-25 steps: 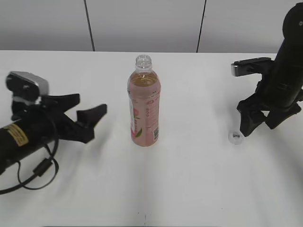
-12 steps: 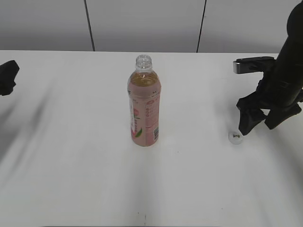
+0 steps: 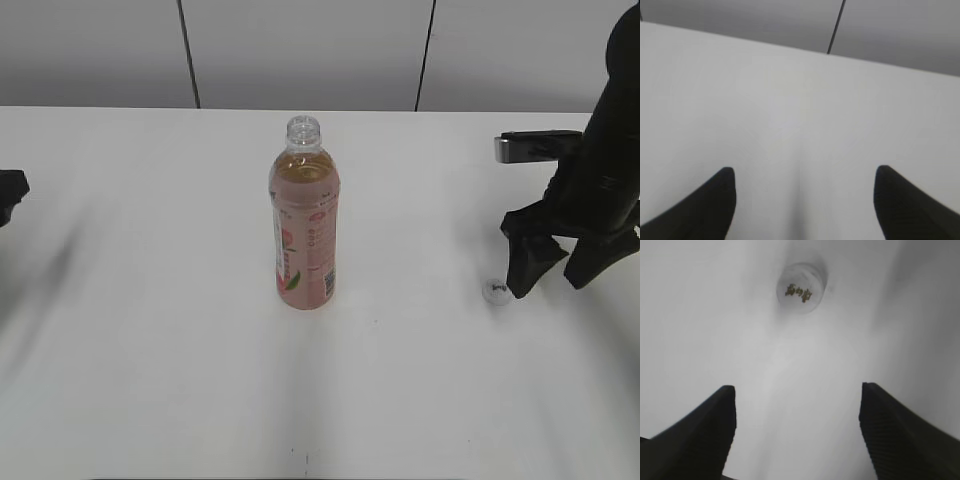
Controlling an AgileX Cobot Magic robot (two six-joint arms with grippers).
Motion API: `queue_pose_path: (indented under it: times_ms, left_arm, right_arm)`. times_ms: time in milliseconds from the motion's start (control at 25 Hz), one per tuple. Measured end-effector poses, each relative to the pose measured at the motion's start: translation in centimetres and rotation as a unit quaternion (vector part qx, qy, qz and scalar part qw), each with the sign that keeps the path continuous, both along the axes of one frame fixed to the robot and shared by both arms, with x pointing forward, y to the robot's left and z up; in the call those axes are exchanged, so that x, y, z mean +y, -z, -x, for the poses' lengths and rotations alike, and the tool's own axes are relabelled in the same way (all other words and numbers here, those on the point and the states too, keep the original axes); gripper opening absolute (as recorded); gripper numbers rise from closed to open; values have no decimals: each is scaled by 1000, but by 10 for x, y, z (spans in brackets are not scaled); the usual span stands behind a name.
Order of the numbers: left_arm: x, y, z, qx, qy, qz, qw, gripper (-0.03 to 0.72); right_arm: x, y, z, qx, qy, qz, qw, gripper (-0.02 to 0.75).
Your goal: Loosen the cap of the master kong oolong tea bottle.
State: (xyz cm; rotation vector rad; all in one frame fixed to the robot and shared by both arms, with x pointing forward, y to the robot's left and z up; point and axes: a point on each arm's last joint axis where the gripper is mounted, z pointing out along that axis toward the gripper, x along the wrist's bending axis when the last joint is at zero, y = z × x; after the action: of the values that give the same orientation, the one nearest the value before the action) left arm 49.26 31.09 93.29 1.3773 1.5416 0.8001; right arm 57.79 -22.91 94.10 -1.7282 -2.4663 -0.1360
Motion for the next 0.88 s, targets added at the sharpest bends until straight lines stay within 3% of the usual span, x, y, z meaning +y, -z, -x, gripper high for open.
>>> queue_pose_path:
  times_ms: [200,280,400,520,880]
  left_arm:
    - [6,-19,2,51,-47,32,997,521]
    - [8,-29,5,76,-63,28,995,521]
    - [13,-49,15,101,-96,24,990,521]
    - [11,-64,29,123,-130,49,983,521]
    - [-20,-88,81,197,-84,57,975,521]
  right_arm:
    - [0,-2,6,35,15,3,999,577]
    - [-1,-9,12,39,20,3,999,577]
    - [-2,-31,22,13,24,-4,1000,577]
    - [-4,-56,35,-19,33,-11,999,577]
    - [-16,-97,101,-50,38,-11,998,577]
